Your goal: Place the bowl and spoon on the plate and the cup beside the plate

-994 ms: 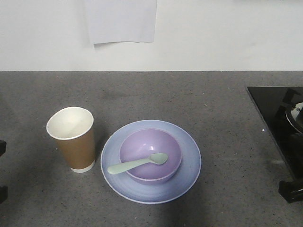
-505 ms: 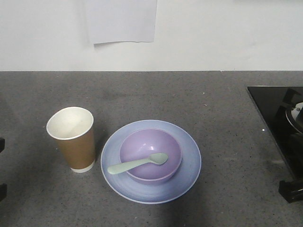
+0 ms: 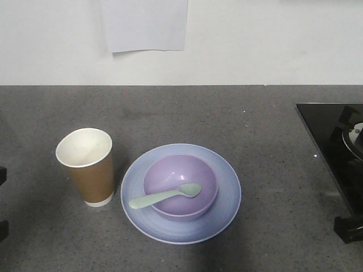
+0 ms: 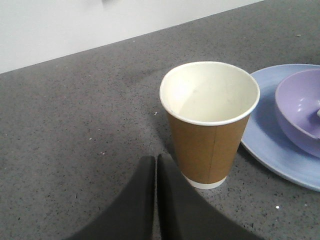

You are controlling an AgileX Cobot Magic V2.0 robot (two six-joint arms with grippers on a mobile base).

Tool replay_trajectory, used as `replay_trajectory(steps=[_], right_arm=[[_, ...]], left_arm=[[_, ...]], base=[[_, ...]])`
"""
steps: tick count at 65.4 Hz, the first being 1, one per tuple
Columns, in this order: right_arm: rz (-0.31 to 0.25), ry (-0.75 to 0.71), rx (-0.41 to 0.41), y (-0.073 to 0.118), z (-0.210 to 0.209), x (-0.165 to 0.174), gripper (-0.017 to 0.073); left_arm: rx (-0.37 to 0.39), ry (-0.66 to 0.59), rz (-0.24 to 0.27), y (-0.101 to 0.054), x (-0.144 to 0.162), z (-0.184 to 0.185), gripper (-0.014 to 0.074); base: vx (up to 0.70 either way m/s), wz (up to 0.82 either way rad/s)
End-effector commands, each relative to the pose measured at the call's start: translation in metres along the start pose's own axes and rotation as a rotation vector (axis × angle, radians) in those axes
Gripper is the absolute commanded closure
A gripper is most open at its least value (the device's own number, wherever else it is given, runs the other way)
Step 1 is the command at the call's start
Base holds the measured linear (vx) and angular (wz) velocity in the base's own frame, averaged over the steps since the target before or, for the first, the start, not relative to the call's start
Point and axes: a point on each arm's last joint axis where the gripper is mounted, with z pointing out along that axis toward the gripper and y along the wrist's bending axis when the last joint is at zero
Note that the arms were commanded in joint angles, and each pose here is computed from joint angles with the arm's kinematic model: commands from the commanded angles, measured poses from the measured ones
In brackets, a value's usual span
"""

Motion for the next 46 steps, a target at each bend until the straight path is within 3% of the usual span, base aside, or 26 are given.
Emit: replay_trajectory(steps=[1,9,26,35,46], right_arm=[[-0.015,-0.1,-0.009,0.0,-0.003,-0.016,0.0565],[-0.015,-0.096,-0.009,0.0,-0.003,-0.015,0.0565],[-0.015,-0.096,-0.009,0.0,-0.003,-0.015,0.0565],[-0.015,-0.096,-0.009,0.0,-0.003,-0.015,0.0565],[-0.015,-0.095,-0.008,0.0,-0.003,-0.015,0.0565]], left_arm=[[-0.017,-0.073,-0.009,0.001,0.0,-0.005,0.06],[-0.036,-0.086,-0.016,0.0,0.029,-0.004,0.06],[-0.141,-0.347,-0.02,0.004,0.093,-0.012,0.06],[-0.165,-0.421,-0.024,0.004,0.119,-0.014,0.06],[-0.242,-0.404,0.032,0.005,0.126,-0.021,0.06]], base=[[0.0,0.0],[0.0,0.0],[0.0,0.0],[0.0,0.0],[0.0,0.0]])
